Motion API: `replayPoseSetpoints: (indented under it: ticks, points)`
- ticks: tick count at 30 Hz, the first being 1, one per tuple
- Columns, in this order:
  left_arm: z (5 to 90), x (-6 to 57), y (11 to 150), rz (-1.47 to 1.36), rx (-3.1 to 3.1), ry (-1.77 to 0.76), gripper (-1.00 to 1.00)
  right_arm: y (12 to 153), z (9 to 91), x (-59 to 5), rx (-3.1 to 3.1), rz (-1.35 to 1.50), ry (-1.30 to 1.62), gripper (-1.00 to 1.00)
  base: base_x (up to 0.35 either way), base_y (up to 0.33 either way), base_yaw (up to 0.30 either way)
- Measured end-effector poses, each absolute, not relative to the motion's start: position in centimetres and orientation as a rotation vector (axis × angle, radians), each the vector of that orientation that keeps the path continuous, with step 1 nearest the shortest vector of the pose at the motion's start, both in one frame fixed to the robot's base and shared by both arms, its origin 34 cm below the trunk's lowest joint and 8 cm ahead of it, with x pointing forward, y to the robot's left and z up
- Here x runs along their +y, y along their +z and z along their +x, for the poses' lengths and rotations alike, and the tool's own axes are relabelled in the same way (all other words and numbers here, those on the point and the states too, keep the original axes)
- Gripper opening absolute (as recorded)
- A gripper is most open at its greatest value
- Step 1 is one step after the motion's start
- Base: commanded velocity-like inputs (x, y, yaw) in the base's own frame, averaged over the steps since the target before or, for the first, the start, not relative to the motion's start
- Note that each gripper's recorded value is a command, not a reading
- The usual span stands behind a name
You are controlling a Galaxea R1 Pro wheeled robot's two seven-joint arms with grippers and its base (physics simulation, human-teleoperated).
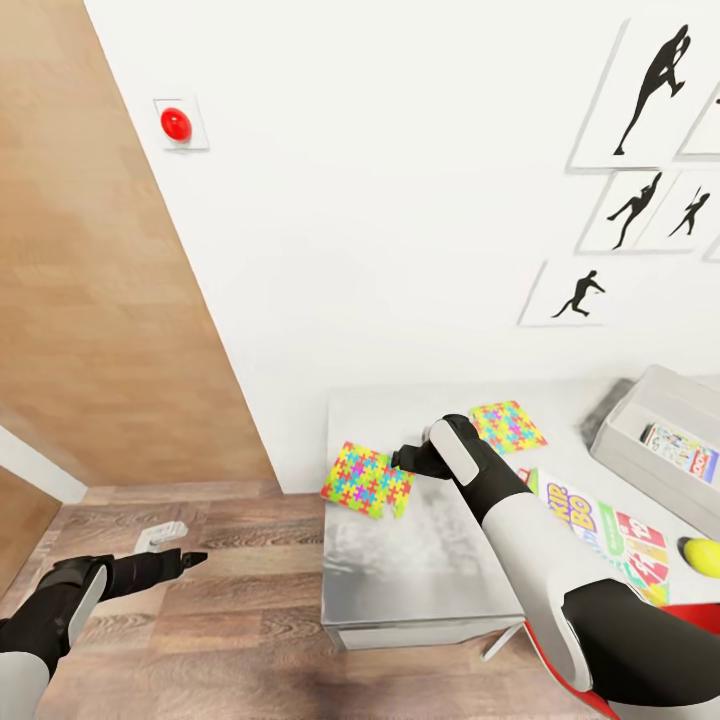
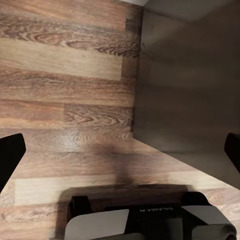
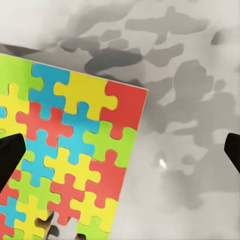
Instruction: Put all the toys in the child's room - the three board games (two on the bed and one on the table), the two jigsaw puzzles on the table, and the tennis ball on the table - inside the toy box on the table in the child's room.
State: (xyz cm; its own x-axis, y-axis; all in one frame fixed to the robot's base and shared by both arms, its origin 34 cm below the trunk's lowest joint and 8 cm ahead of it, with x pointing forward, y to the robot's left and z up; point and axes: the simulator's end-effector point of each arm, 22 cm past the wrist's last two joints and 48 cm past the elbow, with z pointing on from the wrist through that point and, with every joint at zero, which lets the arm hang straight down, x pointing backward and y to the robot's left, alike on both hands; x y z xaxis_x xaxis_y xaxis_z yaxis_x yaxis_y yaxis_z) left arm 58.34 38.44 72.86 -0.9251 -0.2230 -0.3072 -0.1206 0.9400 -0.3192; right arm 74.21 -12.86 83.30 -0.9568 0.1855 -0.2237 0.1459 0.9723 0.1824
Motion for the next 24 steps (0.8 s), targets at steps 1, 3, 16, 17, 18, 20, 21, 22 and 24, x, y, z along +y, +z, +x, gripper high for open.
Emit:
replayPoseSetpoints:
  ticks: [1,3,16,17,18,20,21,22,24]
  points:
    - [58.3,38.5,72.8,-0.251,2.753,-0.422,1.00,83.2,74.2,-12.9,2.881,0.246,0.240,1.00,0.000,0.000,0.000]
    - [58.3,38.4,72.7,-0.251,2.754,-0.423,1.00,83.0,74.1,-12.9,2.885,0.247,0.240,1.00,0.000,0.000,0.000]
    - [57.8,38.5,71.8,-0.256,2.771,-0.422,1.00,81.8,73.8,-12.8,2.903,0.251,0.242,1.00,0.000,0.000,0.000]
    - [57.7,38.5,71.8,-0.256,2.771,-0.422,1.00,81.8,73.8,-12.8,2.904,0.250,0.242,1.00,0.000,0.000,0.000]
    - [57.7,38.5,71.7,-0.256,2.772,-0.422,1.00,81.7,73.8,-12.8,2.904,0.250,0.242,1.00,0.000,0.000,0.000]
    - [57.7,38.5,71.7,-0.256,2.773,-0.422,1.00,81.7,73.7,-12.7,2.905,0.250,0.242,1.00,0.000,0.000,0.000]
    - [57.7,38.5,71.7,-0.256,2.773,-0.421,1.00,81.7,73.7,-12.7,2.905,0.250,0.243,1.00,0.000,0.000,0.000]
    - [57.7,38.5,71.7,-0.256,2.773,-0.421,1.00,81.7,73.7,-12.7,2.905,0.250,0.243,1.00,0.000,0.000,0.000]
    - [57.7,38.5,71.7,-0.257,2.773,-0.421,1.00,81.7,73.7,-12.7,2.905,0.250,0.243,1.00,0.000,0.018,0.000]
